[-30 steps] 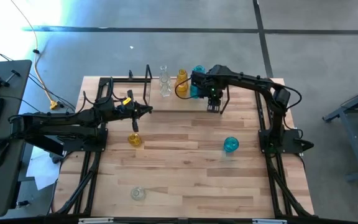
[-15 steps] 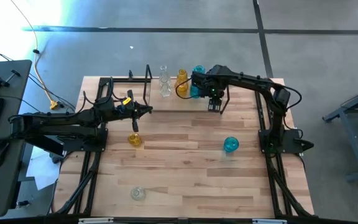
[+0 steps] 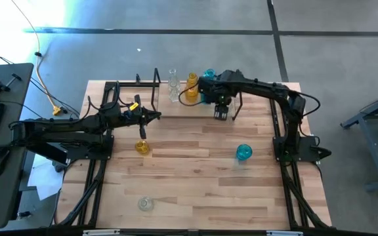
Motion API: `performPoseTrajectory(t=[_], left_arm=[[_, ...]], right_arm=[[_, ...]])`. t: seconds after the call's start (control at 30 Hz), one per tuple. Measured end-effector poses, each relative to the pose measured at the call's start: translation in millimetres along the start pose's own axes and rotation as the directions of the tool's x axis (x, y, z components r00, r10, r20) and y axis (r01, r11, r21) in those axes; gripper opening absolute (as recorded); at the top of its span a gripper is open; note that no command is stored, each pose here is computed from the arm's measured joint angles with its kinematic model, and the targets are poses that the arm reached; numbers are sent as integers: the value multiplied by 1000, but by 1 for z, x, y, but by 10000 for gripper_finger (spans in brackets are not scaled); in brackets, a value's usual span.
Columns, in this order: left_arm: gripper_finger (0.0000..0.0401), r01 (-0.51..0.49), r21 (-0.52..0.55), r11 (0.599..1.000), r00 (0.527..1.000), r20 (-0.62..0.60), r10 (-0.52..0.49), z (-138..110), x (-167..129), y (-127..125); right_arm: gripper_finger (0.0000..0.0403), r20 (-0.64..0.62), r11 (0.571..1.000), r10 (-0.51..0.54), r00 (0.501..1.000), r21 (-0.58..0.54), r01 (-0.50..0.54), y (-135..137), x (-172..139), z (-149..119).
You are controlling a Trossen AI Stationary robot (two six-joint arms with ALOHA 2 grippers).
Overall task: Sort vases onto shelf
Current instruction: Put the transparent vase on the shelf aligned with the other transparent vase, then put the blue vase on the shelf aligned with the other blue vase
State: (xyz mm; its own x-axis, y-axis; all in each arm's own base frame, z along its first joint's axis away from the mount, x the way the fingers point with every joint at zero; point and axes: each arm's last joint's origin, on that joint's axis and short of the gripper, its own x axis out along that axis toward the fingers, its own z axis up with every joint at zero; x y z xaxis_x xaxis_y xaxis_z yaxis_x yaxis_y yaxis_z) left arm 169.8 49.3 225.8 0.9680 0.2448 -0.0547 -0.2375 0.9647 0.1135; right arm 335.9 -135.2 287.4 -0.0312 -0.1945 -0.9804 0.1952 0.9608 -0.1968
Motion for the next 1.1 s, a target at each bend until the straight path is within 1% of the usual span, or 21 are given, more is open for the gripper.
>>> performPoseTrajectory(t=[0.07,0.17,0.27,0.3,0.33,0.4,0.57,0.7,0.8,0.93,1.0,1.1], left_arm=[[5,0,0,1000,1000,0,0,0,0,0],[5,0,0,1000,1000,0,0,0,0,0],[5,0,0,1000,1000,0,0,0,0,0],[5,0,0,1000,1000,0,0,0,0,0],[5,0,0,1000,1000,0,0,0,0,0],[5,0,0,1000,1000,0,0,0,0,0],[5,0,0,1000,1000,0,0,0,0,0],[5,0,-3,1000,1000,1,0,0,0,0],[5,0,-2,1000,1000,0,0,0,0,0],[5,0,-1,1000,1000,0,0,0,0,0],[5,0,-1,1000,1000,0,0,0,0,0],[5,1,-1,1000,1000,-7,-1,-1,0,0]], right_arm=[[122,11,1000,3,1000,-11,-3,10,6,3],[71,-13,1000,-5,1000,-29,5,21,18,2],[19,-49,1000,-24,999,-4,24,23,30,-1],[10,-54,999,-41,998,2,41,23,33,-2],[6,-61,998,-58,996,6,59,23,36,-2],[14,-65,996,-82,994,23,84,21,39,-3],[22,-70,993,-76,995,82,81,12,46,-4],[22,-77,992,-83,994,87,90,10,47,-5],[22,-83,993,-82,993,75,88,13,44,-5],[22,-81,995,-69,994,64,75,26,28,-5],[22,-74,996,-16,997,88,22,39,13,-8],[22,-31,986,84,996,145,-79,66,-8,-15]])
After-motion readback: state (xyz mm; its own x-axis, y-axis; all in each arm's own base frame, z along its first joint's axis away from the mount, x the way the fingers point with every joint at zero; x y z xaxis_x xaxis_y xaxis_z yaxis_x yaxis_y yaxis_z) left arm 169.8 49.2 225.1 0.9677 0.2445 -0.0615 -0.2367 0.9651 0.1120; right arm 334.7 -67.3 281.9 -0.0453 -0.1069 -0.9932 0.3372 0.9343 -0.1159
